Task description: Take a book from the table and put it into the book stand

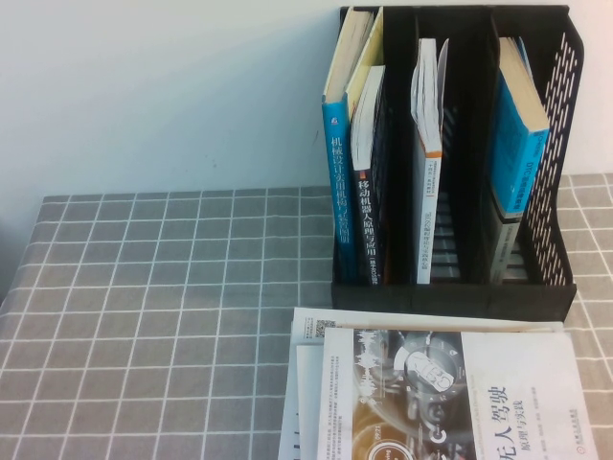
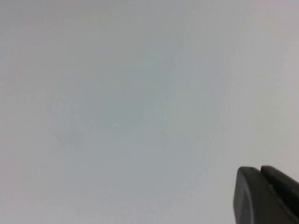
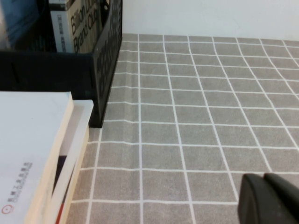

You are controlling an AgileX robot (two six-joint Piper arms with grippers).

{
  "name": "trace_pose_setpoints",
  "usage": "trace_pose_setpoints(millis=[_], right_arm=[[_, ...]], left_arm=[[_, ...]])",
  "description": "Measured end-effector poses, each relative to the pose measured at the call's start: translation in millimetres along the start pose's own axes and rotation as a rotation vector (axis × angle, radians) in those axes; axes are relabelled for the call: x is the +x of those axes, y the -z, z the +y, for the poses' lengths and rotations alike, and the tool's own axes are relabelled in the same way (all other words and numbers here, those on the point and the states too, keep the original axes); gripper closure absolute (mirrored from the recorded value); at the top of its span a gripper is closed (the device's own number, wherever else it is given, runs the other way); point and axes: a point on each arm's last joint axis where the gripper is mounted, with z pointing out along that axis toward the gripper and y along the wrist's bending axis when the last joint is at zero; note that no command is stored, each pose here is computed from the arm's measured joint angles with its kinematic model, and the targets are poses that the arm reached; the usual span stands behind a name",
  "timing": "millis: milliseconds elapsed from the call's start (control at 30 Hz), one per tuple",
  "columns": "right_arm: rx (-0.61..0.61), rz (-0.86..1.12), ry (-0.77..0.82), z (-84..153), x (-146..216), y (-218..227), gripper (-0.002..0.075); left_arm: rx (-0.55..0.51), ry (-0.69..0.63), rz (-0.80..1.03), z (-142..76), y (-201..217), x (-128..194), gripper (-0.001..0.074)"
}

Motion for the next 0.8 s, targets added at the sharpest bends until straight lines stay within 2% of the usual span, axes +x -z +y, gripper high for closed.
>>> trace_pose_setpoints(millis=[133,233,300,367,433,500,633,700,733,800], right_arm=[[0.0,0.0,0.0,0.0,0.0,0.0,0.0731],[0.0,0.0,0.0,0.0,0.0,0.0,0.0731],[0.0,0.0,0.0,0.0,0.0,0.0,0.0731],[0.0,0.0,-0.005,0.0,0.0,0.0,0.0731],[0.0,0.0,-0.009,0.0,0.0,0.0,0.0731],[0.0,0.0,-0.011,0.0,0.0,0.0,0.0731],[0.0,0.0,-0.015,0.0,0.0,0.0,0.0731],[0.0,0.0,-0.015,0.0,0.0,0.0,0.0731],[0.0,0.0,-0.015,0.0,0.0,0.0,0.0731],[0.0,0.0,-0.015,0.0,0.0,0.0,0.0731]], left_arm=[[0.284,-0.161,0.479,-21.0,13.6,43.2,0.0738],[0.446,-0.318,0.677,-26.5,28.0,60.2,0.0738],[0.491,-0.437,0.671,-26.0,29.2,61.6,0.0738],[0.507,-0.563,0.591,-25.3,25.5,58.0,0.0738],[0.462,-0.615,0.448,-24.9,17.5,47.8,0.0738],[0.354,-0.519,0.29,-23.1,9.0,32.4,0.0738],[0.06,0.022,0.088,-5.5,0.4,8.0,0.0738],[-0.06,0.203,0.085,4.6,0.3,8.2,0.0738],[-0.108,0.253,0.111,8.4,0.9,11.2,0.0738],[-0.148,0.252,0.205,10.8,2.7,20.0,0.0738]])
